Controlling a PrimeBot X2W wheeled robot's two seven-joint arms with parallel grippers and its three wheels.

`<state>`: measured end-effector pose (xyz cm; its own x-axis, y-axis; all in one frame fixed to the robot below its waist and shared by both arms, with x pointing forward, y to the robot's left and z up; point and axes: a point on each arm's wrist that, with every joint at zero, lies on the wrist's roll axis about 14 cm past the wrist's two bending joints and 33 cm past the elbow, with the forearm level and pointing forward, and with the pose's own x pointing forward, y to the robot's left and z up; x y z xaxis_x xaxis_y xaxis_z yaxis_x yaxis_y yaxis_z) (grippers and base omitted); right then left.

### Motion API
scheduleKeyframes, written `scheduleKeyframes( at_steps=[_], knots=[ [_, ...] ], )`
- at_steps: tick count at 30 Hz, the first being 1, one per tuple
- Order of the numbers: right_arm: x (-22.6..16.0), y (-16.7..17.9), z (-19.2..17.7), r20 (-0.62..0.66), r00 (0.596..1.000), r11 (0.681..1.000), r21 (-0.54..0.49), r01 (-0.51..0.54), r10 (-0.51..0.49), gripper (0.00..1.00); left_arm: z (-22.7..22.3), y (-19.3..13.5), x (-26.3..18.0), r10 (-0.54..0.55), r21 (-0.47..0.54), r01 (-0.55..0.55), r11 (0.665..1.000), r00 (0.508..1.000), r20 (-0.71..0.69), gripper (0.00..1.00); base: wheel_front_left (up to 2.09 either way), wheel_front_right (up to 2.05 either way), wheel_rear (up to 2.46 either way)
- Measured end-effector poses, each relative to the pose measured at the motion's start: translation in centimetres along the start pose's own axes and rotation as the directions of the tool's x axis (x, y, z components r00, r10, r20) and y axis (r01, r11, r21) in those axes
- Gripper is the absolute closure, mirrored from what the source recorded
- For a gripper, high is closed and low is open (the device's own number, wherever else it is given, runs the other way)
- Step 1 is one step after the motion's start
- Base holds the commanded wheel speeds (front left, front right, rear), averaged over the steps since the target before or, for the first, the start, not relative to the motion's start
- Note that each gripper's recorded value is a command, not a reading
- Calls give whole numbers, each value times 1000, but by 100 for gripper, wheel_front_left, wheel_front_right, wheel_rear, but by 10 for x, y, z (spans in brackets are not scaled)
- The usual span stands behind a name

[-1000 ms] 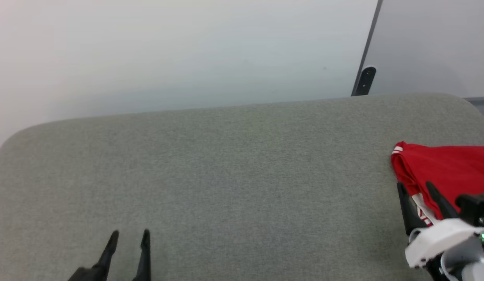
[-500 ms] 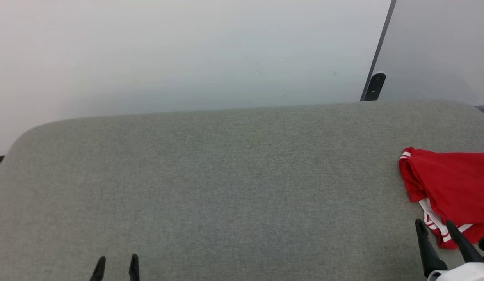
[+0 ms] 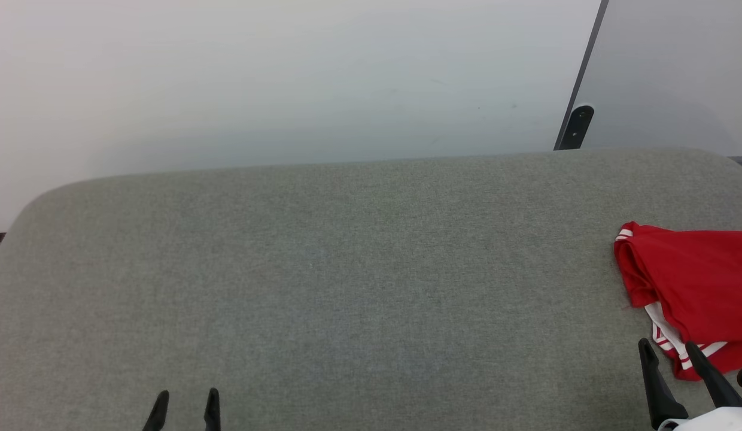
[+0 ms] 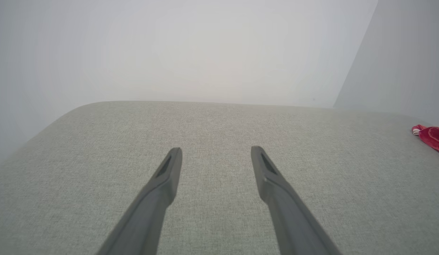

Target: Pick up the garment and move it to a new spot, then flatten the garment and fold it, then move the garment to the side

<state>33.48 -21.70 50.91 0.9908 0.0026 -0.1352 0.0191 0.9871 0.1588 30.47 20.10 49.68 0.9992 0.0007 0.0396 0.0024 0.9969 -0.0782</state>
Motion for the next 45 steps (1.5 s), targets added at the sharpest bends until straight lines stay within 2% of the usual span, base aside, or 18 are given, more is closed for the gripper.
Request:
scheduleKeyframes(
  at_steps=[24,25,30,37,45],
  knots=[
    [4,6,-5,-18,1000,1000,11,-15,15,0,6,-2,2,5,11,-5,1000,1000,12,0,0,0,0],
    [4,6,-7,-23,1000,1000,12,-14,14,100,4,-2,1,6,10,-6,1000,1000,6,100,0,0,0],
    [0,3,-30,-92,996,999,36,2,1,100,-12,-3,-3,14,-12,-15,1000,999,-45,100,0,0,0],
    [1,4,-35,-99,995,987,158,2,14,100,-18,1,1,42,-143,-52,988,996,-77,100,0,0,0],
    [6,8,-32,-74,997,955,295,-9,33,100,-21,4,10,60,-284,-85,955,994,-95,100,0,0,0]
  ],
)
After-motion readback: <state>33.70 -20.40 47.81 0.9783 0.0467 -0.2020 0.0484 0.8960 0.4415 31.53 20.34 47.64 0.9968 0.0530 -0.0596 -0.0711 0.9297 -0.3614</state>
